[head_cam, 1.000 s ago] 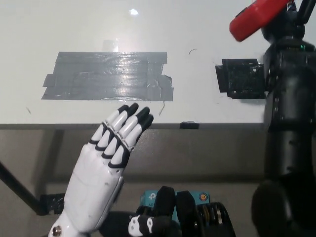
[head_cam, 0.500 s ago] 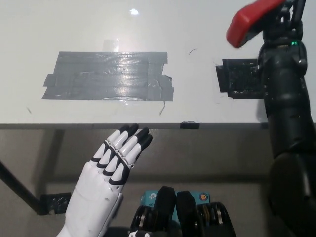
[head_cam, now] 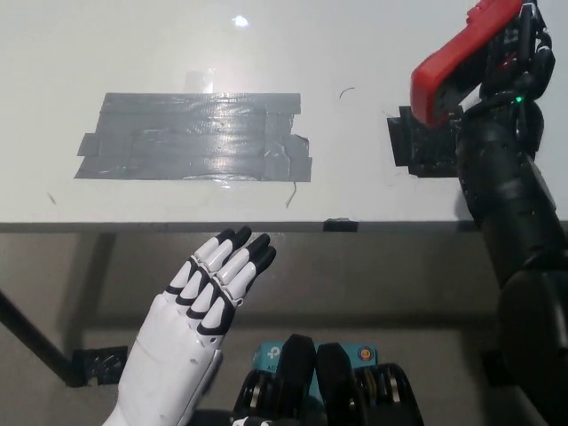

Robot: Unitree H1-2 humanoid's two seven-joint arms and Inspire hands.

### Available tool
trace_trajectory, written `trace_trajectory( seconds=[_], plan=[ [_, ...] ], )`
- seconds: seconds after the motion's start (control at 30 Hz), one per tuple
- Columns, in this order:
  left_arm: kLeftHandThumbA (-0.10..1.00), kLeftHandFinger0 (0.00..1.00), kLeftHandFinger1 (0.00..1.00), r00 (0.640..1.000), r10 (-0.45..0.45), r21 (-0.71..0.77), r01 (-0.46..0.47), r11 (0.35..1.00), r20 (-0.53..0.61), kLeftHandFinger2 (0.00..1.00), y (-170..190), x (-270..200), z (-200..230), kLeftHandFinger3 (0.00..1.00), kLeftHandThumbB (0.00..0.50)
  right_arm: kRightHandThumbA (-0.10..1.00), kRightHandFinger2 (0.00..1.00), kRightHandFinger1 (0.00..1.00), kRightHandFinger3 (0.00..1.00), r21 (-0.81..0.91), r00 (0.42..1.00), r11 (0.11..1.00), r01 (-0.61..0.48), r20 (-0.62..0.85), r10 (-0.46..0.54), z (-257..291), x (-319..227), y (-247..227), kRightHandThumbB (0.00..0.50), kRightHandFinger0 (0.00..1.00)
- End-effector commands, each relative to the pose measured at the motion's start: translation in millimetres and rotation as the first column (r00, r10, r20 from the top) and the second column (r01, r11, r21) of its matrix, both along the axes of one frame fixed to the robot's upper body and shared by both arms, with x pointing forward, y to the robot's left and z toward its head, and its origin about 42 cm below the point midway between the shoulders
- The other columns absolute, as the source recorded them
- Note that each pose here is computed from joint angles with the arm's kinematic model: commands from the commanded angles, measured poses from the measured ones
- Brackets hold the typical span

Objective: The robot first picks the multimeter with right hand and then unfolds the black stand on the back of it using left hand

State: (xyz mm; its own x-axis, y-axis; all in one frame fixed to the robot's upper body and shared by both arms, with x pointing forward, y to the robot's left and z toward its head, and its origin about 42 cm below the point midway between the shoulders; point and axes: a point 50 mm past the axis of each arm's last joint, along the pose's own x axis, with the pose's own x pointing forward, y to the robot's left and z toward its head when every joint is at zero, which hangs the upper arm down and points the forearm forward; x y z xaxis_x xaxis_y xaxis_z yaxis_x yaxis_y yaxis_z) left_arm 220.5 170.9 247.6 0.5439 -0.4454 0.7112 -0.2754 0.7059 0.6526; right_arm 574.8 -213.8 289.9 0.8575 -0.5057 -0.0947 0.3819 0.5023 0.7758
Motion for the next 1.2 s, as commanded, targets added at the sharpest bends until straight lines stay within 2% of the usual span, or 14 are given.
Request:
trace_trajectory(
  seconds=[0.0,0.13,0.33,0.47,0.7,0.87,0.9,0.93,0.97,1.0,1.03,1.07,1.13,1.17],
  plan=[
    [1.0,1.0,1.0,0.999,-0.001,-0.032,0.002,0.999,0.035,1.0,5,-4,1,1.0,0.341,-0.1,0.68,0.18,0.62,-0.211,0.991,0.976,0.047,0.134,-0.018,35,4,-6,0.125,0.0],
    [1.0,1.0,1.0,0.999,-0.002,-0.031,0.003,1.0,0.036,1.0,6,-3,1,1.0,0.329,-0.1,0.7,0.25,0.73,-0.377,0.997,0.925,0.046,0.082,-0.016,22,1,-8,0.158,0.0],
    [1.0,1.0,1.0,0.999,0.0,-0.033,0.001,0.999,0.038,1.0,7,-3,3,1.0,0.329,-0.1,0.56,0.13,0.69,-0.577,0.998,0.816,0.04,-0.016,-0.059,1,-2,-9,0.193,0.0],
    [1.0,1.0,1.0,0.999,-0.001,-0.034,0.002,0.999,0.036,1.0,7,-3,3,1.0,0.328,-0.1,0.56,0.15,0.66,-0.664,0.993,0.747,0.013,-0.08,-0.088,-18,-6,-14,0.228,0.01],
    [1.0,1.0,1.0,0.999,-0.003,-0.037,0.004,0.999,0.038,1.0,7,-3,4,1.0,0.328,-0.1,0.38,0.02,0.52,-0.763,0.984,0.647,0.003,-0.113,-0.139,-30,-10,-20,0.228,0.0],
    [1.0,1.0,1.0,1.0,-0.006,-0.039,0.007,0.999,0.031,1.0,8,-4,3,1.0,0.326,-0.1,0.37,0.01,0.56,-0.765,0.98,0.642,0.037,-0.096,-0.172,-22,-8,-22,0.212,0.0],
    [1.0,1.0,1.0,1.0,-0.007,-0.04,0.008,0.999,0.03,1.0,7,-4,3,1.0,0.325,-0.05,0.49,0.1,0.72,-0.773,0.978,0.632,0.056,-0.086,-0.191,-19,-8,-21,0.224,0.04],
    [1.0,1.0,1.0,1.0,-0.009,-0.042,0.011,0.999,0.028,1.0,7,-3,3,1.0,0.325,0.02,0.5,0.12,0.76,-0.781,0.974,0.62,0.075,-0.075,-0.212,-16,-8,-21,0.225,0.06],
    [1.0,1.0,1.0,1.0,-0.01,-0.043,0.011,0.999,0.028,1.0,7,-3,2,1.0,0.324,0.16,0.75,0.36,0.96,-0.786,0.977,0.613,0.08,-0.061,-0.205,-13,-8,-20,0.254,0.26],
    [1.0,1.0,1.0,1.0,-0.008,-0.044,0.01,0.999,0.028,1.0,6,-3,2,1.0,0.324,0.27,1.0,0.75,1.0,-0.785,0.986,0.616,0.066,-0.043,-0.16,-9,-7,-18,0.28,0.65],
    [1.0,1.0,1.0,1.0,-0.009,-0.042,0.01,0.999,0.029,1.0,6,-3,2,1.0,0.323,0.36,1.0,1.0,1.0,-0.797,0.992,0.602,0.052,-0.03,-0.126,-6,-6,-17,0.271,0.88],
    [1.0,1.0,1.0,1.0,-0.009,-0.041,0.01,0.999,0.027,1.0,6,-3,3,1.0,0.323,0.42,1.0,1.0,1.0,-0.811,0.995,0.584,0.043,-0.021,-0.103,-4,-5,-16,0.284,1.0],
    [1.0,1.0,1.0,1.0,-0.009,-0.04,0.01,0.999,0.024,1.0,7,-3,2,1.0,0.324,0.59,1.0,1.0,1.0,-0.848,0.997,0.53,0.033,-0.007,-0.075,0,-4,-13,0.32,1.0],
    [1.0,1.0,1.0,1.0,-0.01,-0.04,0.011,0.999,0.023,1.0,7,-3,2,1.0,0.324,0.62,1.0,1.0,1.0,-0.855,0.997,0.517,0.034,-0.003,-0.071,1,-4,-12,0.327,1.0]
  ],
)
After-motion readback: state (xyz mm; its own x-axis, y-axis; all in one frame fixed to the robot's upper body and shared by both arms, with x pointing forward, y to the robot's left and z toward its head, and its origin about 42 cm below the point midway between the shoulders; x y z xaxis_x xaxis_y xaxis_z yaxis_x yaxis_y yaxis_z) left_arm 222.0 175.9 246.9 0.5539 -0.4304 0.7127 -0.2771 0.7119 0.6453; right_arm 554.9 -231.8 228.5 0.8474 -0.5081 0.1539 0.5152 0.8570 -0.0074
